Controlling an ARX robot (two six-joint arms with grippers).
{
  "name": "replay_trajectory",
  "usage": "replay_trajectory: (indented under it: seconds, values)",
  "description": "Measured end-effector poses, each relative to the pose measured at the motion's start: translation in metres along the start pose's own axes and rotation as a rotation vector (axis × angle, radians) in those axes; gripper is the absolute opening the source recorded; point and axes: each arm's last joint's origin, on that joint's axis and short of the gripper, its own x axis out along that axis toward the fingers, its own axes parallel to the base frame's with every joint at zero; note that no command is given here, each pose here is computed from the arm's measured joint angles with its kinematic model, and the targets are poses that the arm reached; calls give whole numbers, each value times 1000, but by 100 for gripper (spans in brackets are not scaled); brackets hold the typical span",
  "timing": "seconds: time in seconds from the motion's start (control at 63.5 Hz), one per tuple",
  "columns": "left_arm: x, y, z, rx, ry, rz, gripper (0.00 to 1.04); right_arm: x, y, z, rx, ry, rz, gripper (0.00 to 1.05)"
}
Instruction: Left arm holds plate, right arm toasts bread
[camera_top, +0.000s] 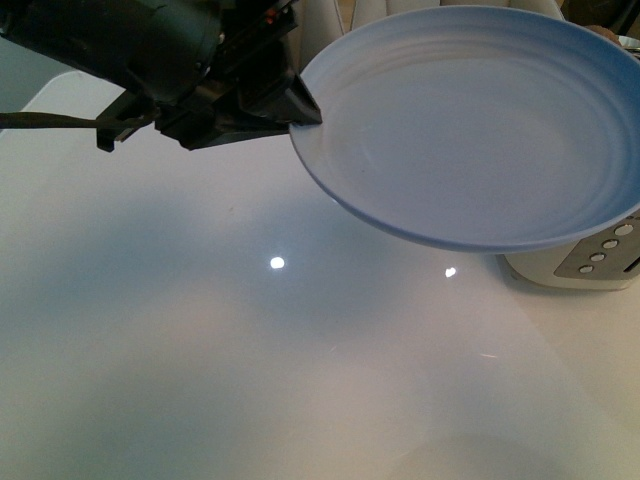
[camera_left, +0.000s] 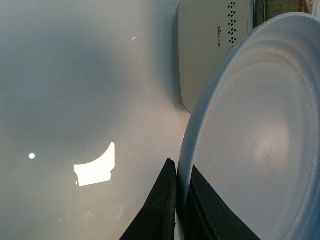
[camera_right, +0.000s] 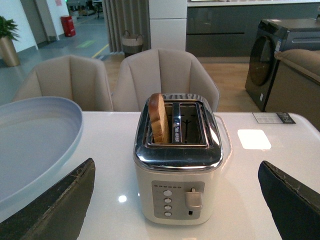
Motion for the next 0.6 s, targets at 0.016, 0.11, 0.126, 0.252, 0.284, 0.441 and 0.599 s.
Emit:
replay_trajectory:
  seconds: [0.016,0.11,0.126,0.252,0.284,0.441,0.599]
  values:
    - [-2,4,1,-1,-1,5,3,0,0,0,0,0,0,96]
    - [-11,23,4,1,-15,24,3,0,0,0,0,0,0,96]
    - [-12,26,4,-1,-17,26,3,0,0,0,0,0,0,96]
    - [-28,61,10,5,-42,69,3,0,0,0,0,0,0,96]
    - [-33,71,11,-1,-47,79,3,0,0,0,0,0,0,96]
    - [-49,120,17,-12,-72,109,3,0,0,0,0,0,0,96]
    - [-56,181,12,-40,-78,169,3,0,0,0,0,0,0,96]
